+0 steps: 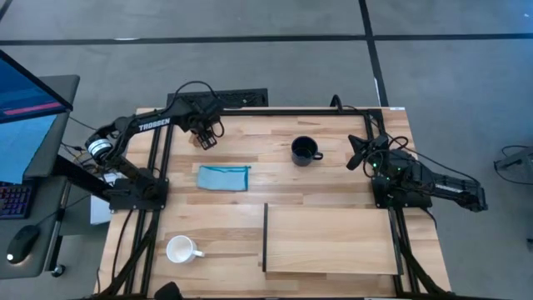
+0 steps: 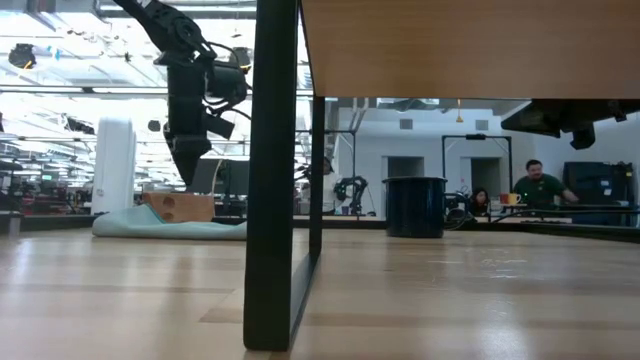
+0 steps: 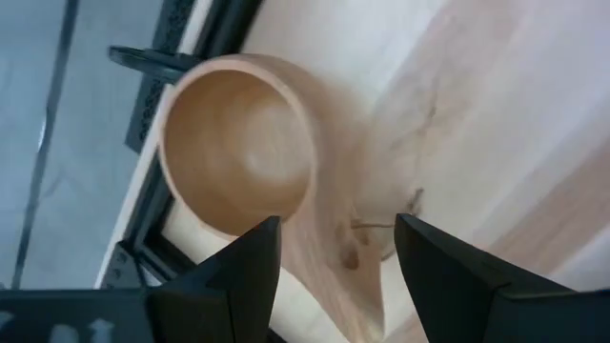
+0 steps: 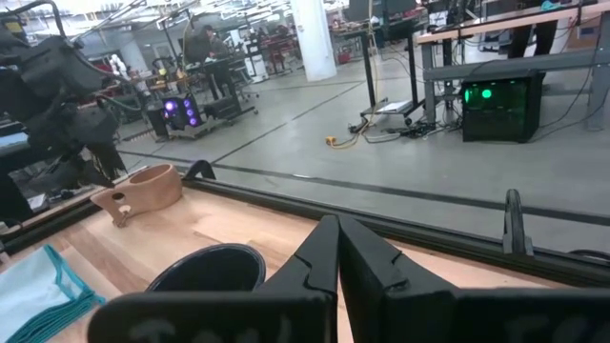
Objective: Stack small to large cups/mugs on shelf
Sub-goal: Put the brown mug on the shelf
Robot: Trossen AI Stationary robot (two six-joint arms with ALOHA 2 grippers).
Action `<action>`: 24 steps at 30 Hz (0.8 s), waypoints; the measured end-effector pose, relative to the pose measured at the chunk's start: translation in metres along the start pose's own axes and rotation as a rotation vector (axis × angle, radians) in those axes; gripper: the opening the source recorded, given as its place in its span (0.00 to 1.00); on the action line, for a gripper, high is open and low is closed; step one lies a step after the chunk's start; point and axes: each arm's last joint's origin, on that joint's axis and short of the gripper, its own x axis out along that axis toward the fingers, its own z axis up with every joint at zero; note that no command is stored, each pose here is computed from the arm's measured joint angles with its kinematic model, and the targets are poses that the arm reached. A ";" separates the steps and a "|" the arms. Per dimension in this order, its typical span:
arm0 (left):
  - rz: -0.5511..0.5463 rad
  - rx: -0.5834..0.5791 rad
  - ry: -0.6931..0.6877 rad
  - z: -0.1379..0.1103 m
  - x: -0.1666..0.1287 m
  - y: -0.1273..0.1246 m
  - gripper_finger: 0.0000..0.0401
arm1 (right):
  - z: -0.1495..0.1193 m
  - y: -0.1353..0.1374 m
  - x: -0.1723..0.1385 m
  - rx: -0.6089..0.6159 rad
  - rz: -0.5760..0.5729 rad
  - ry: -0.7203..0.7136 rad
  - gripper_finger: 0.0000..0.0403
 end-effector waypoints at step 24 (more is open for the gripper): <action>0.017 -0.089 0.087 0.012 0.036 -0.007 0.50 | 0.000 0.000 0.000 0.000 0.000 0.000 0.08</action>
